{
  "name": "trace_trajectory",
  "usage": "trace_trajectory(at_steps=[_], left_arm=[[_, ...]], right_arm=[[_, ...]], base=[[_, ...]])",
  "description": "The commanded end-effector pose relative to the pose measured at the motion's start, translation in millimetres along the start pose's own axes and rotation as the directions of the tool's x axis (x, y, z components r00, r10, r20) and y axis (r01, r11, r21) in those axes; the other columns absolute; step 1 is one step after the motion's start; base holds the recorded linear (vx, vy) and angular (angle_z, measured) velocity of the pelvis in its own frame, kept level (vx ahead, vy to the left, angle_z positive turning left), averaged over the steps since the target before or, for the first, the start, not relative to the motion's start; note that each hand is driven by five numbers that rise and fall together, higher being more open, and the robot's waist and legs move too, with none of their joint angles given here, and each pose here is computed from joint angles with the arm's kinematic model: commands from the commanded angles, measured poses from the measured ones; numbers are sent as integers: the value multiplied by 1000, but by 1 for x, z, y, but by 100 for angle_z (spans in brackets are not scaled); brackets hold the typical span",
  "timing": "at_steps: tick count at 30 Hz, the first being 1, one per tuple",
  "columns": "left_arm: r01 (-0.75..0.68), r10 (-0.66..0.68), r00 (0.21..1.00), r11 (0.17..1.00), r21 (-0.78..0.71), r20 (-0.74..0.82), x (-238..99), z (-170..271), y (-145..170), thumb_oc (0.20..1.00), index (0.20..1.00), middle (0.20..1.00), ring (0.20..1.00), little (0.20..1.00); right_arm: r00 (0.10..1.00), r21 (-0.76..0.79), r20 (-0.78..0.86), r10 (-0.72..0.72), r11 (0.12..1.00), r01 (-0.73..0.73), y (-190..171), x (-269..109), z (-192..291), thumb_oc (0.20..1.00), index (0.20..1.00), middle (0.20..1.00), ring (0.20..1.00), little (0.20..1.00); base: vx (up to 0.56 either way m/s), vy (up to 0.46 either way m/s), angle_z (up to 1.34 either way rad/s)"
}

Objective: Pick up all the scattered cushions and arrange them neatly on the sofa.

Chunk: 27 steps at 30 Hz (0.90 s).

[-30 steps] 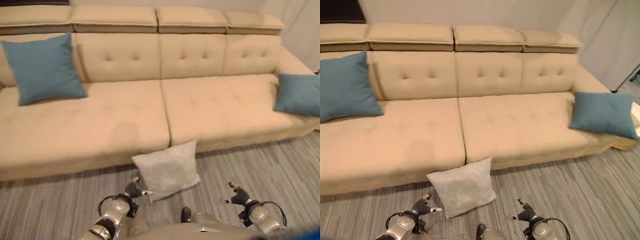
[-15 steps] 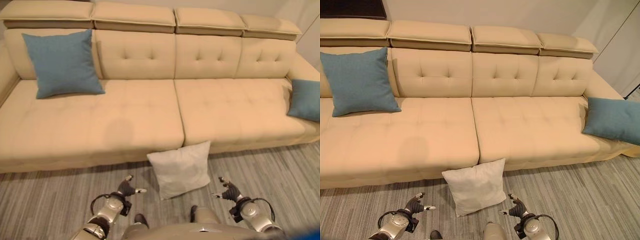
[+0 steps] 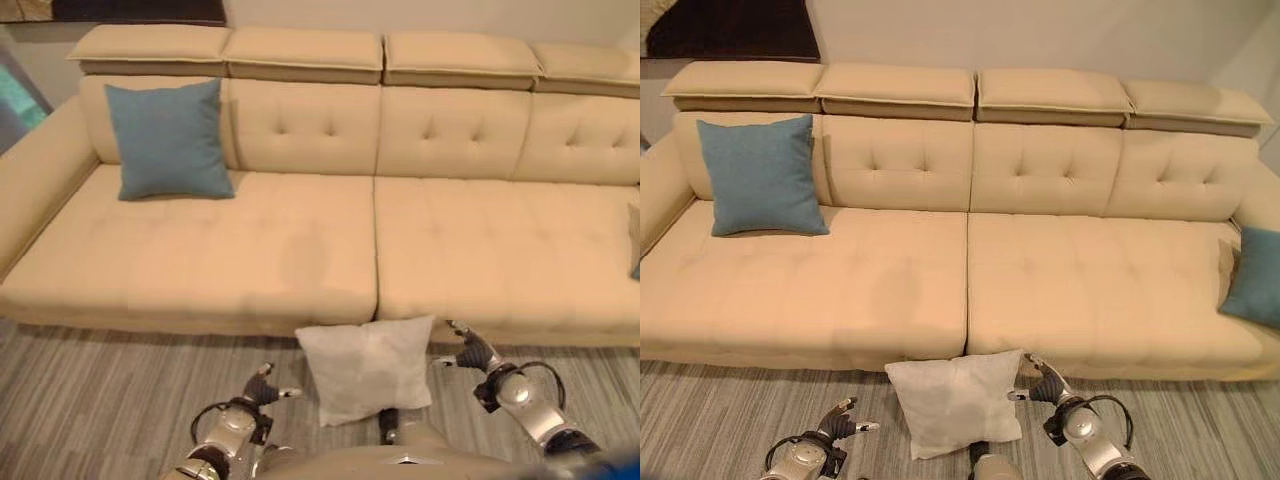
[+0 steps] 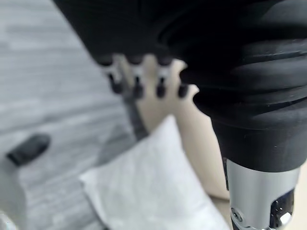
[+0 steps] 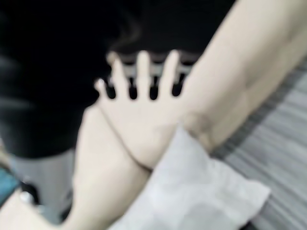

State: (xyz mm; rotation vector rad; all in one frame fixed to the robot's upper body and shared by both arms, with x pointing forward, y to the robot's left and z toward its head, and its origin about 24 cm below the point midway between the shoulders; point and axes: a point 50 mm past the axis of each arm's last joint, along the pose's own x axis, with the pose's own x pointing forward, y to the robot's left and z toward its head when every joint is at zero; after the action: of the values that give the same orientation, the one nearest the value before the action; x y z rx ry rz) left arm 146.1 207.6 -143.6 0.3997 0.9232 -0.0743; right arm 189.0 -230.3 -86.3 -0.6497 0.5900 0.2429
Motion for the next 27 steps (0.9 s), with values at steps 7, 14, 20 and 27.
trace_trajectory(at_steps=[7,14,20,27], left_arm=[[-4,0,999,997,73,49,2,10,12,1000,1000,1000,1000,1000],[-24,19,997,998,57,77,2,15,17,1000,1000,1000,1000,1000],[-91,87,993,995,49,77,3,17,36,1000,1000,1000,1000,1000],[-144,139,987,987,71,77,4,20,54,1000,1000,1000,1000,1000]], right_arm=[[999,53,-32,29,998,-27,21,-7,-12,1000,1000,1000,1000,1000],[999,62,-6,31,998,-31,24,-4,-4,1000,1000,1000,1000,1000],[998,68,19,58,996,-60,34,3,7,1000,1000,1000,1000,1000],[997,69,39,65,995,-67,36,8,15,1000,1000,1000,1000,1000]], base=[[-37,-25,55],[49,131,-20],[54,99,-19],[25,-80,8]])
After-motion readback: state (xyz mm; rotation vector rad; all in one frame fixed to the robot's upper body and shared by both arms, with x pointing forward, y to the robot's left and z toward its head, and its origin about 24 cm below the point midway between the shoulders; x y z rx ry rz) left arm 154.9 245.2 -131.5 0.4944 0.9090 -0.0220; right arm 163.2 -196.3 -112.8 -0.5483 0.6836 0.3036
